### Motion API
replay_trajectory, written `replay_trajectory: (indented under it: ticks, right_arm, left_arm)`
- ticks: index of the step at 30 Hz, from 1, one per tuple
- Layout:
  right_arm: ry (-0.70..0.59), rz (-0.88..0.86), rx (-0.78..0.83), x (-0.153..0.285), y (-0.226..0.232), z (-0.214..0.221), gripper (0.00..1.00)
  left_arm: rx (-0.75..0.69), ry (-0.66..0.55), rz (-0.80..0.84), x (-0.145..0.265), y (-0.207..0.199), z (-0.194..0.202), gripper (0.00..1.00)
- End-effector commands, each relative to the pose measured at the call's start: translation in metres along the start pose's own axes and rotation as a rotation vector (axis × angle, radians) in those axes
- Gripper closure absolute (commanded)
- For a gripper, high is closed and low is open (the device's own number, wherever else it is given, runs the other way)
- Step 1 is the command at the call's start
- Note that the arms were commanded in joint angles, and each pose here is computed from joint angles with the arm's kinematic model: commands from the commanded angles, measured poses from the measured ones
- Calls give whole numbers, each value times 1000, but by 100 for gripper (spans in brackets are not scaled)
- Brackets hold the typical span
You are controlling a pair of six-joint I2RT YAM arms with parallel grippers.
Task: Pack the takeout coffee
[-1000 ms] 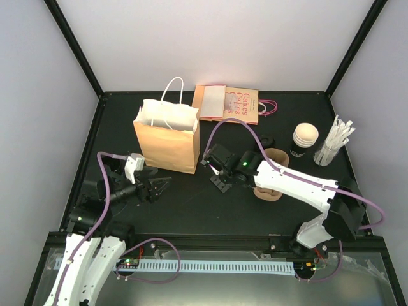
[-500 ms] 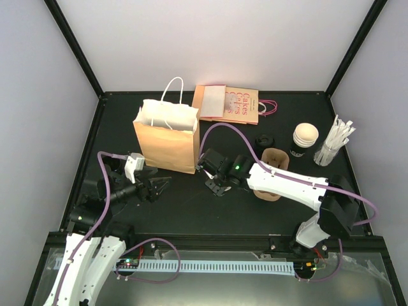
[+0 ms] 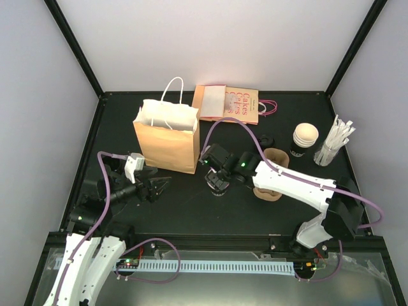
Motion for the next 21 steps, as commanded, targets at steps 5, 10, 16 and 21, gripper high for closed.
replay_trajectory:
  ticks: [5,10,16,21]
  right_arm:
    - [-27,136,-226,9,-82,-7,0]
    - [-10,170,-395,3,-135,5,0]
    - [43,240,-540,-6,-183,20,0]
    - [76,290,-599,-18,-199,23,0]
  left_arm:
    - [-34,-10,-4,1,-3,-8,3]
    - [-70,-19,-14,1,-4,-14,2]
    - [-140,-42,-31,2,-4,-23,1]
    - [-127,-51,-28,-3,2,-20,1]
Point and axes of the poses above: each gripper's point midway between its finger pads, its own x axis back along the fingers, its own y axis along the line the jaws close on, z = x × y, the point moved 1 cm from there along x, back along the fingers, and after that the axes turned 5 degrees about x, right-handed, at the moved point
